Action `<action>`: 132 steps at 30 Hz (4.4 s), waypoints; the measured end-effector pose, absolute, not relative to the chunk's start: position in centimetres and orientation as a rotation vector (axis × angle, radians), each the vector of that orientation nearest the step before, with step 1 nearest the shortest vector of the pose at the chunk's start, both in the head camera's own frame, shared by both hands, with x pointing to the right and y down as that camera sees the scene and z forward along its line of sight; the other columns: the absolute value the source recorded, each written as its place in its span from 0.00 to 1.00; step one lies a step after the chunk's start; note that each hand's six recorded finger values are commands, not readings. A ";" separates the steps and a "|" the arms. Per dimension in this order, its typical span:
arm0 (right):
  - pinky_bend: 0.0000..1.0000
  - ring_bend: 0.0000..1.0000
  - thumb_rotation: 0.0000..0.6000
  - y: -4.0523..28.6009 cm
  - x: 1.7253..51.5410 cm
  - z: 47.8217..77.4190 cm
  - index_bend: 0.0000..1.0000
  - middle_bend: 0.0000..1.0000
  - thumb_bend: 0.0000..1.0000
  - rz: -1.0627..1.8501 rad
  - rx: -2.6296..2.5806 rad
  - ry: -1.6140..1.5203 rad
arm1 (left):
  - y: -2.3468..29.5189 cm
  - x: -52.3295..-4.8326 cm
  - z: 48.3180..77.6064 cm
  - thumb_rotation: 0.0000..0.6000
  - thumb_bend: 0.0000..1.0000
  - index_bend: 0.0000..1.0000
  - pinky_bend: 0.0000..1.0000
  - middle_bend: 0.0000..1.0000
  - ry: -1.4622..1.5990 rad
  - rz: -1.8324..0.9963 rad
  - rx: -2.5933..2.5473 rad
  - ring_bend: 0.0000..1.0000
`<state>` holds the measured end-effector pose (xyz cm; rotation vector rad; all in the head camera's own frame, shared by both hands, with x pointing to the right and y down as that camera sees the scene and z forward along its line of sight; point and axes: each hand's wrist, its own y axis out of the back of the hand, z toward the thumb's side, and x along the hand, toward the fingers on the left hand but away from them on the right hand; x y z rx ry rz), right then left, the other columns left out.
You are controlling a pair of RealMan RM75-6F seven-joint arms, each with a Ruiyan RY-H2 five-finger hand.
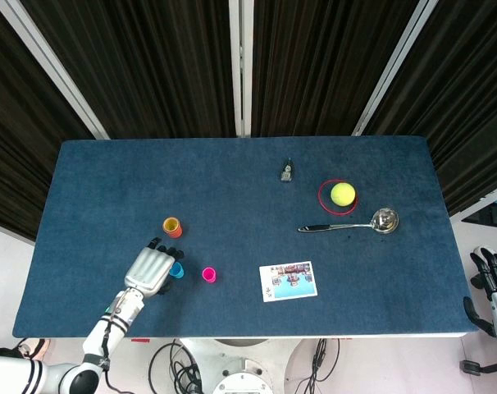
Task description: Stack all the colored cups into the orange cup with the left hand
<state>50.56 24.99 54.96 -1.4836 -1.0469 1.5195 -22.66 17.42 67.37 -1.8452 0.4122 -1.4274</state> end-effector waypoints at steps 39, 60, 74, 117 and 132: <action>0.00 0.00 1.00 24.8 50.5 55.2 0.00 0.00 0.37 1.526 -1.491 -1.037 | 12.4 -22.9 63.2 1.00 0.31 0.48 0.18 0.47 0.677 -1.313 -1.783 0.47; 0.00 0.00 1.00 24.8 50.7 54.7 0.00 0.00 0.37 1.520 -1.482 -1.046 | 7.3 -23.7 66.8 1.00 0.31 0.48 0.20 0.47 0.755 -1.456 -1.748 0.47; 0.00 0.00 1.00 25.0 51.0 54.8 0.00 0.00 0.37 1.533 -1.477 -1.047 | 7.1 -23.9 68.7 1.00 0.31 0.45 0.20 0.45 0.703 -1.498 -1.742 0.45; 0.00 0.00 1.00 25.0 51.3 54.7 0.00 0.00 0.37 1.527 -1.479 -1.066 | 18.2 -15.9 66.9 1.00 0.22 0.22 0.20 0.26 0.332 -1.231 -1.909 0.28; 0.00 0.00 1.00 25.1 51.9 54.9 0.00 0.00 0.37 1.547 -1.480 -1.070 | 18.1 -14.7 69.0 1.00 0.24 0.38 0.29 0.37 0.353 -1.194 -1.906 0.42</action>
